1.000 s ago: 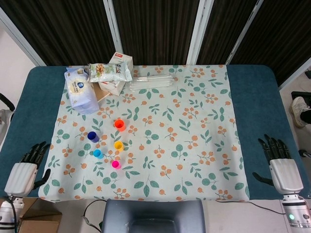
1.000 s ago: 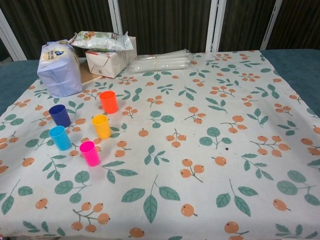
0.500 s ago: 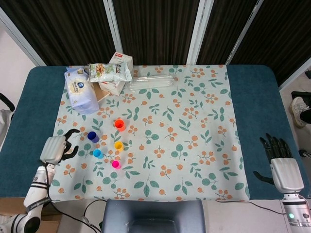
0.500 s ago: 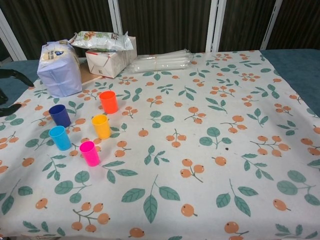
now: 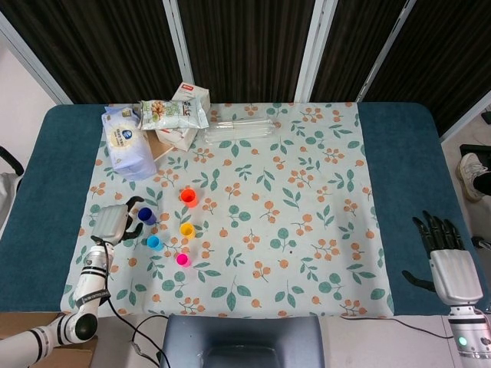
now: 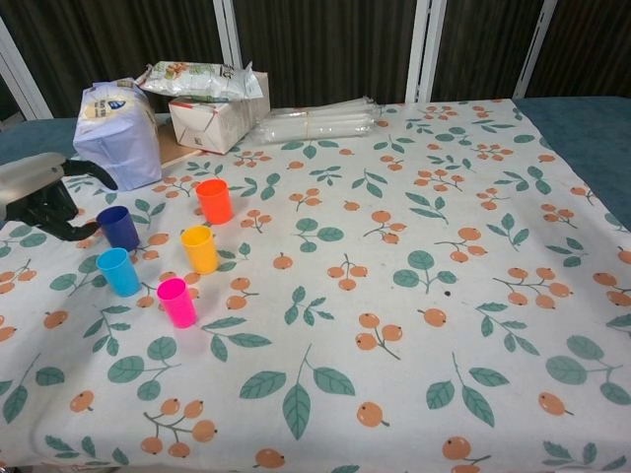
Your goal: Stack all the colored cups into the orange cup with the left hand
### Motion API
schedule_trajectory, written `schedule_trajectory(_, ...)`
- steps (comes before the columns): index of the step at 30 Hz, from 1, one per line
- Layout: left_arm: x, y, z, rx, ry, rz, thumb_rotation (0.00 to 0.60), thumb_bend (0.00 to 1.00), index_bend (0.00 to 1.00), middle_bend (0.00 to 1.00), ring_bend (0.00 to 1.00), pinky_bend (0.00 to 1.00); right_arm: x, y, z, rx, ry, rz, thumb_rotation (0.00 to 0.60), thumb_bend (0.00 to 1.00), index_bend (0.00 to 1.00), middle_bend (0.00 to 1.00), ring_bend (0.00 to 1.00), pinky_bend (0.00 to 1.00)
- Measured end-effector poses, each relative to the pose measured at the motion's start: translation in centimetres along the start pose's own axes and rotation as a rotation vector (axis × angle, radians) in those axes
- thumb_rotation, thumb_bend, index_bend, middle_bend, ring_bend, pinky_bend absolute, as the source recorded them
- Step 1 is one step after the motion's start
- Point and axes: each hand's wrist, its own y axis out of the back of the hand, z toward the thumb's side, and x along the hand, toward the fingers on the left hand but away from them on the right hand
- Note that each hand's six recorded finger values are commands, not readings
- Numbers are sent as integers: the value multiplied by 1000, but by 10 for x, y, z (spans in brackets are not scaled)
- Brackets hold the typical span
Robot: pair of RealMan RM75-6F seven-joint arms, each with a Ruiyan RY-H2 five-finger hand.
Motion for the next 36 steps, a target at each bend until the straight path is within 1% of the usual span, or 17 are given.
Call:
schedule_trajectory(6, 5, -9, 4, 7, 1, -19, 600, 365, 293, 1000, 1000, 1000, 0, 0, 0, -1, 0, 3, 600, 175, 0, 0, 0, 0)
schedule_trajectory(8, 7, -11, 4, 13, 6, -22, 600, 366, 312, 1000, 1000, 1000, 0, 0, 0, -2, 0, 3, 600, 175, 0, 0, 0, 0)
schedule_trajectory(15, 14, -15, 3, 19, 23, -12, 600, 361, 467, 1000, 1000, 1000, 0, 1, -1, -3, -5, 3, 600, 175, 0, 0, 0, 0)
schedule_trajectory(19, 19, -15, 3, 11, 33, 0, 600, 353, 513, 1000, 1000, 1000, 1, 1, -2, -4, -6, 2, 600, 175, 0, 0, 0, 0)
schedule_trajectory(22, 21, -9, 5, -17, 31, 22, 600, 353, 526, 1000, 1000, 1000, 1, 2, -2, -6, -7, 1, 600, 175, 0, 0, 0, 0)
schedule_trajectory(25, 25, 5, 14, -64, 15, 62, 600, 355, 525, 1000, 1000, 1000, 1, 2, -2, -6, -8, 3, 600, 175, 0, 0, 0, 0)
schedule_trajectory(29, 32, 26, 44, -121, -37, 110, 600, 358, 520, 1000, 1000, 1000, 1, 2, -3, -7, -11, 2, 600, 174, 0, 0, 0, 0)
schedule_trajectory(31, 35, 33, 58, -132, -59, 121, 600, 358, 519, 1000, 1000, 1000, 1, 2, -3, -7, -12, 1, 600, 174, 0, 0, 0, 0)
schedule_trajectory(34, 37, 36, 66, -137, -68, 124, 600, 358, 516, 1000, 1000, 1000, 1, 3, -3, -8, -12, 0, 600, 175, 0, 0, 0, 0)
schedule_trajectory(36, 38, 36, 77, -135, -81, 123, 600, 358, 513, 1000, 1000, 1000, 1, 3, -4, -8, -14, 0, 600, 175, 0, 0, 0, 0)
